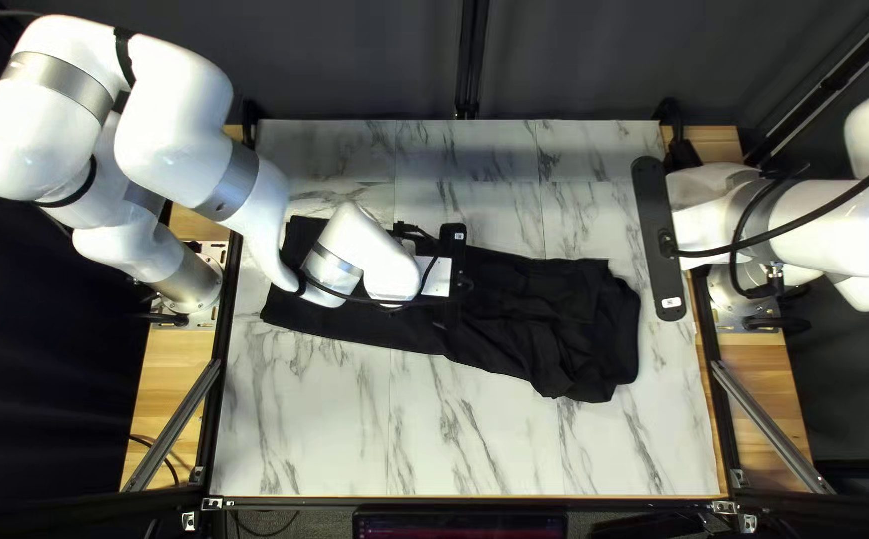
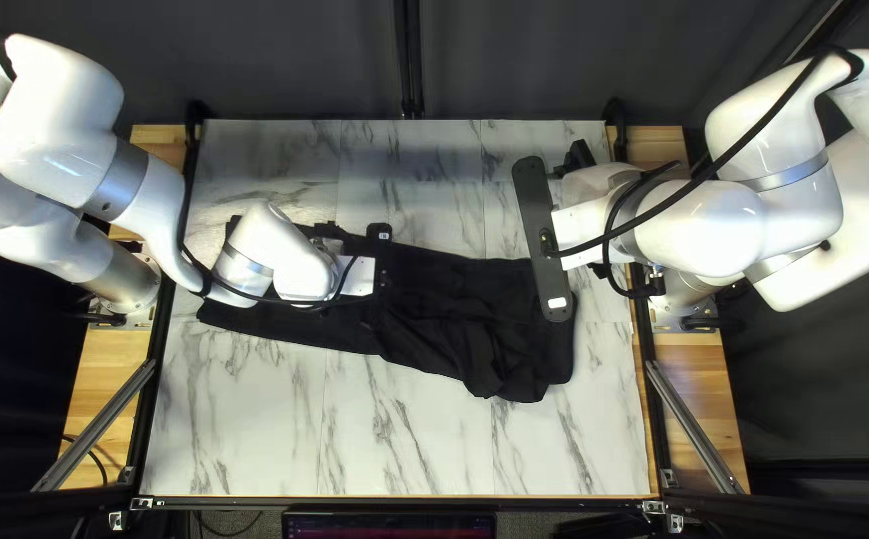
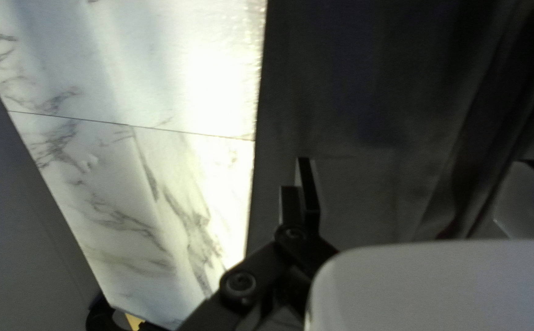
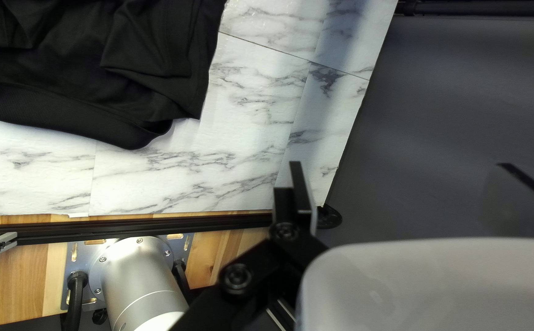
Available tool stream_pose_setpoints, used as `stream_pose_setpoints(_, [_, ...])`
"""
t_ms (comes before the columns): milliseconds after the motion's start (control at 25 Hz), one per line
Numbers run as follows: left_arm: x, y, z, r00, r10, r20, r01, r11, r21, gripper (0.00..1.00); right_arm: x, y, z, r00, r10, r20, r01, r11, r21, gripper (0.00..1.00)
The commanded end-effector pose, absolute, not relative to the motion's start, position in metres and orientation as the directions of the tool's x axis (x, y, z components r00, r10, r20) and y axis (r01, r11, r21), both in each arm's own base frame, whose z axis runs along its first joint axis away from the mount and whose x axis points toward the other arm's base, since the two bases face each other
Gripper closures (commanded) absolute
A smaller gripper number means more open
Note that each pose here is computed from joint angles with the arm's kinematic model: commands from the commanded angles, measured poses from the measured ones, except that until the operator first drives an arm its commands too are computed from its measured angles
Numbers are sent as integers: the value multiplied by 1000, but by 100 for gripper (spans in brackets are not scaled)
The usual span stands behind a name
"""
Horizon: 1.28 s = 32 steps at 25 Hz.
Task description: Fold t-shirt
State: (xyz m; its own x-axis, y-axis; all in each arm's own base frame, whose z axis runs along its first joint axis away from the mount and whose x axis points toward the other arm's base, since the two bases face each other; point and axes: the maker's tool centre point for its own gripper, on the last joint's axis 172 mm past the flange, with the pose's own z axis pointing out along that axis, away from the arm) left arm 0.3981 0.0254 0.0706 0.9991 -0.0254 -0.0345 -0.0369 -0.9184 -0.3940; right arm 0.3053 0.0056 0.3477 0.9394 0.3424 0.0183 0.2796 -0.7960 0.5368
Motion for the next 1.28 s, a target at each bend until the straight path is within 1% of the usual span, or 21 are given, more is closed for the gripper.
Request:
stream_pose_setpoints(40, [389,20,83,1000,16,-24,6,-926,-379,0,305,6,348,939,342,18,280,-796,537,0])
stream_pose_setpoints(1280, [393,17,78,1000,22,-17,14,-929,-370,0,305,6,348,939,342,18,280,-796,537,0])
